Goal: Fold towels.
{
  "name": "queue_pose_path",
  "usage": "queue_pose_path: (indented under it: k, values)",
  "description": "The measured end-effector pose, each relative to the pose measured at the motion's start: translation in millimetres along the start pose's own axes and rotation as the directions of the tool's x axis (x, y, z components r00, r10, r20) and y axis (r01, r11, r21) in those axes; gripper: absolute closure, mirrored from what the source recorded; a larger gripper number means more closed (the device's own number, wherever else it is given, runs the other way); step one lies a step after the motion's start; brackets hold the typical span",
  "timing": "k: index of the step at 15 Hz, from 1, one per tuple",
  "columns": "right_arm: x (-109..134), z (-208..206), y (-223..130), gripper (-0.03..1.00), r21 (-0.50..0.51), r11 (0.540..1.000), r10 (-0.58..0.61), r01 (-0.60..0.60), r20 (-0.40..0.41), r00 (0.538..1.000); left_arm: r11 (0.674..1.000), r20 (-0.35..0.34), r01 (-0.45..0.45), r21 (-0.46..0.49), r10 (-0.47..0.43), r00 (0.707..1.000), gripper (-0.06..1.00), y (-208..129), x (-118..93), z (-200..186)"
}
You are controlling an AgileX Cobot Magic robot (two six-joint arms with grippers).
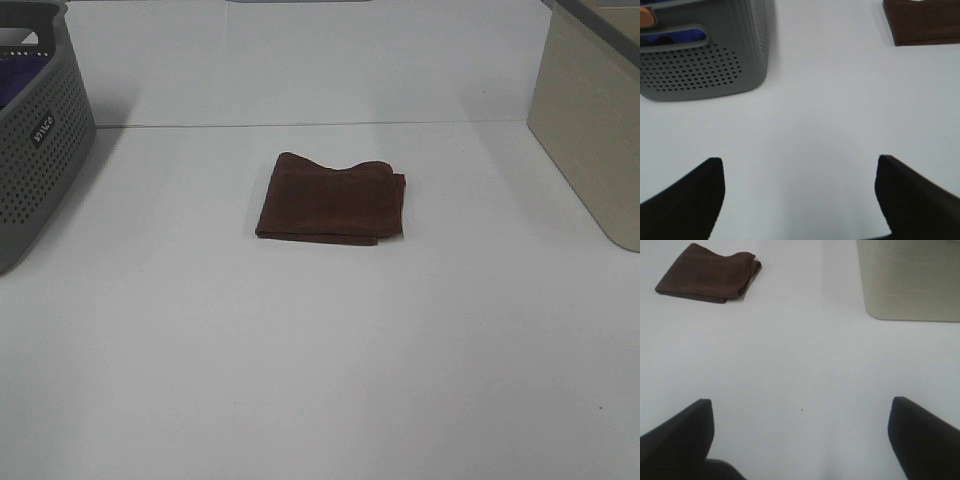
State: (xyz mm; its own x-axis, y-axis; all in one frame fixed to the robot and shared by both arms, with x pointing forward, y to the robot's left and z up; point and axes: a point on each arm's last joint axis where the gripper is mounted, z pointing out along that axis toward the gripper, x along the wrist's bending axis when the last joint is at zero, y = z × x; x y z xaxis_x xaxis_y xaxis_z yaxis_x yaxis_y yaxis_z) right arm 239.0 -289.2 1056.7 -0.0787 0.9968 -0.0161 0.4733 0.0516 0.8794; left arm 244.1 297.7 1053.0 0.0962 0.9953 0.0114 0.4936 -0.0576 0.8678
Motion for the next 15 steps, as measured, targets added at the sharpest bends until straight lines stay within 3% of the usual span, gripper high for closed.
queue_pose_path:
  k: [3, 15]
  values:
    - [1.0, -6.2, -3.5, 0.06, -0.045, 0.999, -0.004, 0.004, 0.003, 1.0, 0.998, -0.002, -0.003, -0.063, 0.002, 1.0, 0.18, -5.0, -0.5, -8.6]
    - [1.4, -6.2, -3.4, 0.06, -0.045, 0.999, -0.001, 0.001, -0.003, 1.0, 0.998, -0.002, -0.003, -0.065, 0.002, 1.0, 0.18, -5.1, -0.5, -8.9]
